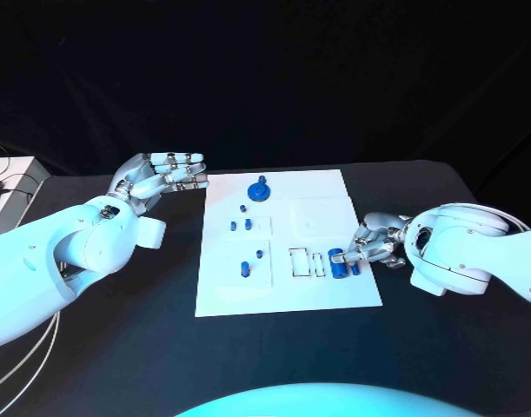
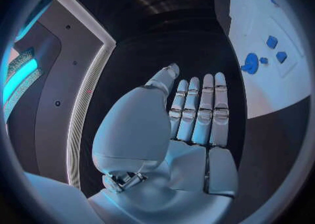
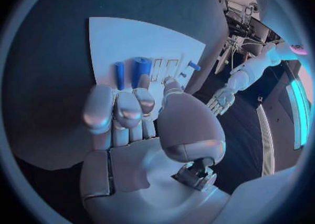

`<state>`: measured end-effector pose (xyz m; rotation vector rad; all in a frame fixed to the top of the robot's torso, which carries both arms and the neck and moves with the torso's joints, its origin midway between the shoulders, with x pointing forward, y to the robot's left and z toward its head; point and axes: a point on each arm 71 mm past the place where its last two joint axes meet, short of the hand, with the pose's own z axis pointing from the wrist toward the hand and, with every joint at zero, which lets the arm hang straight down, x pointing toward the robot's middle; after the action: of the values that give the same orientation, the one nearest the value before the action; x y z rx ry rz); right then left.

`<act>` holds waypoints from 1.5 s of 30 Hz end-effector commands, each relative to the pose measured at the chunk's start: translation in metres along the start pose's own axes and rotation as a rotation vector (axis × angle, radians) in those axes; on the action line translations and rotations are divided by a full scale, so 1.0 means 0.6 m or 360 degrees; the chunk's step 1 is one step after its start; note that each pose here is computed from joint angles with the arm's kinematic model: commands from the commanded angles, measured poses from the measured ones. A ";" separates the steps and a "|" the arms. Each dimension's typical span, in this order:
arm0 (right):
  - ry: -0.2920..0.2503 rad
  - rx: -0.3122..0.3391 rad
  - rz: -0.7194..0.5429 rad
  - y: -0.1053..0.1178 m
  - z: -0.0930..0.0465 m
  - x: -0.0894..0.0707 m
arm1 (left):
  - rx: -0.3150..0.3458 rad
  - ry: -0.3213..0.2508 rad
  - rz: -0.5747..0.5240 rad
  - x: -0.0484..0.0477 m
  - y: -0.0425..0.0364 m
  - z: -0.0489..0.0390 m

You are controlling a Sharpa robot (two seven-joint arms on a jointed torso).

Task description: Assemble the parts on the task board

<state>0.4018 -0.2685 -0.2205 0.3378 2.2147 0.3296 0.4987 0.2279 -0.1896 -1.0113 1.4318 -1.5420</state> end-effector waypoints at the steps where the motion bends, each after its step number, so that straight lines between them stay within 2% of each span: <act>1: -0.0004 0.0099 -0.0107 -0.002 0.000 0.003 | 0.0014 0.0021 -0.0015 0.004 -0.001 0.000; 17: -0.0097 0.0146 -0.0299 0.009 0.013 0.003 | 0.0011 0.0023 -0.0016 0.003 -0.002 -0.002; 26: -0.0049 0.0146 -0.0326 0.015 0.022 0.014 | 0.0011 0.0018 -0.0017 0.001 -0.002 -0.003; 45: -0.0039 0.0158 -0.0412 0.019 0.046 0.031 | 0.0013 0.0016 -0.0018 -0.001 -0.003 -0.005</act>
<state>0.4137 -0.2464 -0.2442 0.1287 2.2187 0.1317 0.4969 0.2317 -0.1889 -1.0125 1.4319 -1.5376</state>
